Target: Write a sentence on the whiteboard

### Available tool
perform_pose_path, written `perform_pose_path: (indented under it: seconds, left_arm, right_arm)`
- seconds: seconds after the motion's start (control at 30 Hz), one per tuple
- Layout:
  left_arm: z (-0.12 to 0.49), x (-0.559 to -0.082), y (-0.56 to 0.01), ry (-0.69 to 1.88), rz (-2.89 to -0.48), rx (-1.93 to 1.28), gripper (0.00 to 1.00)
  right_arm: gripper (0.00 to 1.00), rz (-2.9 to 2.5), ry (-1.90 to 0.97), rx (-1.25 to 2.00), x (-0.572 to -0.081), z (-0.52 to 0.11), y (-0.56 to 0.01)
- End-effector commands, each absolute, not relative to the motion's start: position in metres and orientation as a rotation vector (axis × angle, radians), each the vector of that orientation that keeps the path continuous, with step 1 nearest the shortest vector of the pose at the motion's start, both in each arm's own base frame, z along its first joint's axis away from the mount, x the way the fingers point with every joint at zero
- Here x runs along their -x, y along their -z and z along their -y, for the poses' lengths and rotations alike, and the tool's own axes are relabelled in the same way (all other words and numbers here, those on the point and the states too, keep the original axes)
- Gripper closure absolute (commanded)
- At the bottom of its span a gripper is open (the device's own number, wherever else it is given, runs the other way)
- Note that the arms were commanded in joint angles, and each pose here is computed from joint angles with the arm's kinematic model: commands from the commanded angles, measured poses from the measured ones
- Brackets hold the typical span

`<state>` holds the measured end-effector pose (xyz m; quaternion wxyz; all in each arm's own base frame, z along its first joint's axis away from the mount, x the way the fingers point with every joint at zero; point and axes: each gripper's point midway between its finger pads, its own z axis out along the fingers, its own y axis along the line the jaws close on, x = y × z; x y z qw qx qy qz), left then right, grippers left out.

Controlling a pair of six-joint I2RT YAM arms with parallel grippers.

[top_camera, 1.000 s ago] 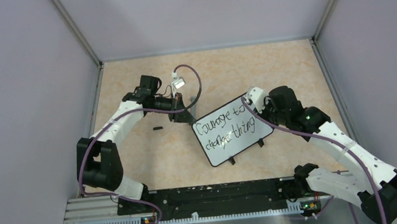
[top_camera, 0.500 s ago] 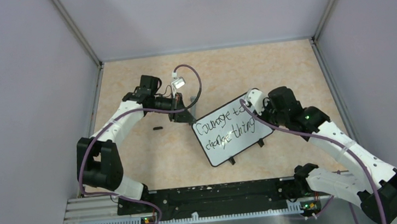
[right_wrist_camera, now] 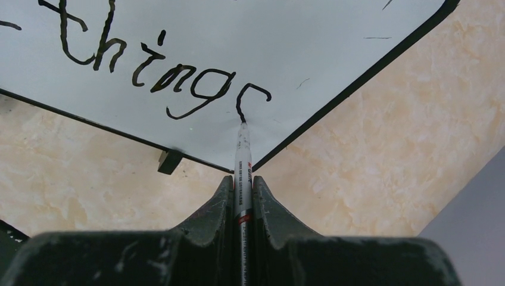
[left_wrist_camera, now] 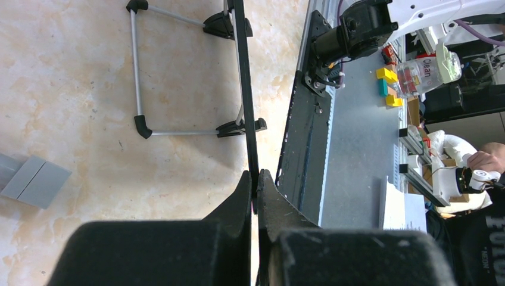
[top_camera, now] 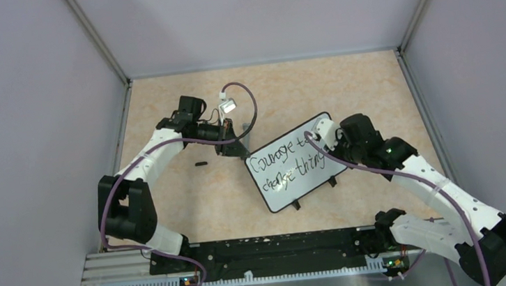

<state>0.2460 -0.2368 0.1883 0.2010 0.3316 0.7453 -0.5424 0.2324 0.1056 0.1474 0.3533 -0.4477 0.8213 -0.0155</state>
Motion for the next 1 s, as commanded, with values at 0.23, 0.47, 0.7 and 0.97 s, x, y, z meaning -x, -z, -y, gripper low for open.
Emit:
perform_pose_path:
  seconds: [0.23, 0.47, 0.7, 0.97]
  left_arm:
    - [0.237, -0.252, -0.177, 1.458, -2.105, -0.949, 1.00]
    - [0.237, -0.252, -0.178, 1.461, -2.104, -0.950, 1.00]
    - [0.237, -0.252, -0.178, 1.460, -2.103, -0.950, 1.00]
    - [0.237, -0.251, -0.177, 1.457, -2.103, -0.952, 1.00]
  right_arm:
    - [1.00, -2.139, 0.055, 1.184, -0.234, -0.103, -0.140]
    - [1.00, -2.157, -0.005, 1.248, -0.226, -0.110, -0.135]
    - [1.00, -2.103, -0.081, 1.221, -0.226, -0.123, -0.147]
    - [1.00, -2.049, -0.080, 1.161, -0.235, -0.127, -0.162]
